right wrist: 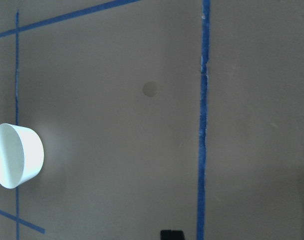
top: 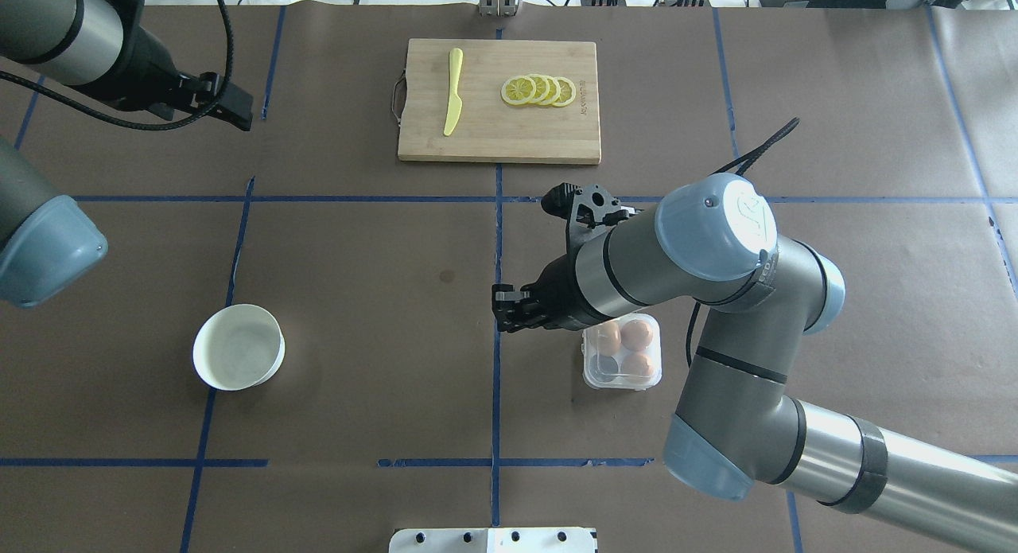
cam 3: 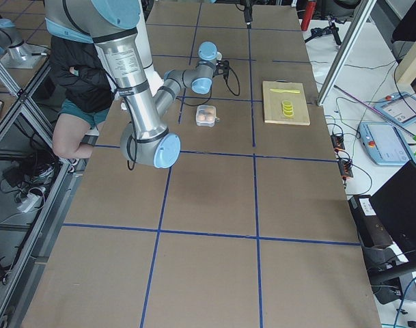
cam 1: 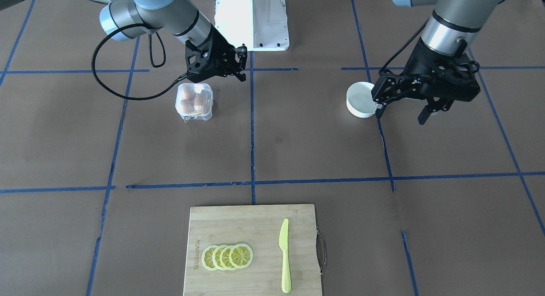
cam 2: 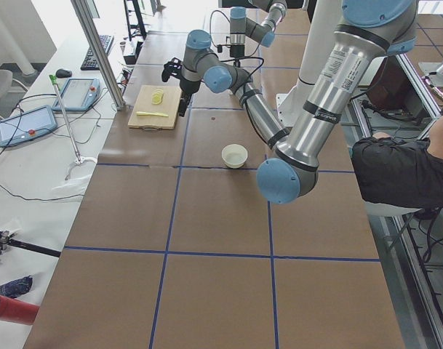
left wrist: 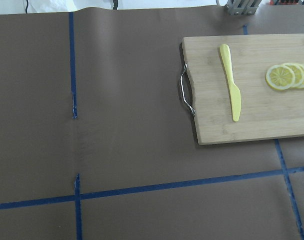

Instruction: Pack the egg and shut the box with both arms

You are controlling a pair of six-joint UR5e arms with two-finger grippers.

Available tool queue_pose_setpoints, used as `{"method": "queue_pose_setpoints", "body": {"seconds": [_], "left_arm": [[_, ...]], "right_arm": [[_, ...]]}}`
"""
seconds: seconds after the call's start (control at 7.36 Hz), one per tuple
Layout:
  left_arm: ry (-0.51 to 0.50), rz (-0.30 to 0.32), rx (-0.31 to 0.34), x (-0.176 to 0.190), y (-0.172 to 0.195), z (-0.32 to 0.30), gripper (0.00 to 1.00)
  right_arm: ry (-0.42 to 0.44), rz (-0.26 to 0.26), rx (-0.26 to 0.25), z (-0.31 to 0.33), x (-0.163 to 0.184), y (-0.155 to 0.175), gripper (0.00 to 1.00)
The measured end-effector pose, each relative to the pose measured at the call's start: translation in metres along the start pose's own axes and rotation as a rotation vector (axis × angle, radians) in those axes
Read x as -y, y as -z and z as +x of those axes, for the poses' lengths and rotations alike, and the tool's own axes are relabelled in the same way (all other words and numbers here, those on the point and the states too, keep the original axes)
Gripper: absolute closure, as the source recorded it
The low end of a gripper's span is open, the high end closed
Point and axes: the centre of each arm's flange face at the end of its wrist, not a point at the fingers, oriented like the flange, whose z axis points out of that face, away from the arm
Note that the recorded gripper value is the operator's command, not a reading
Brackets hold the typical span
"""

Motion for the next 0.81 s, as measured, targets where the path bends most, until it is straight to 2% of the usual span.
{"method": "queue_pose_setpoints", "body": {"seconds": [0.27, 0.41, 0.68, 0.81], "left_arm": [[-0.135, -0.041, 0.056, -0.013, -0.009, -0.07, 0.0], [-0.206, -0.05, 0.074, -0.021, -0.007, -0.115, 0.0], [-0.291, -0.039, 0.086, -0.052, -0.009, -0.198, 0.0], [-0.301, -0.018, 0.08, -0.073, -0.019, -0.235, 0.0]], "right_arm": [[-0.02, 0.067, 0.022, -0.022, 0.006, 0.016, 0.0], [-0.038, 0.116, -0.011, -0.026, 0.012, 0.031, 0.0], [-0.054, 0.202, -0.135, -0.017, 0.037, 0.068, 0.0], [0.0, 0.218, -0.227, 0.001, 0.062, 0.087, 0.0]]}}
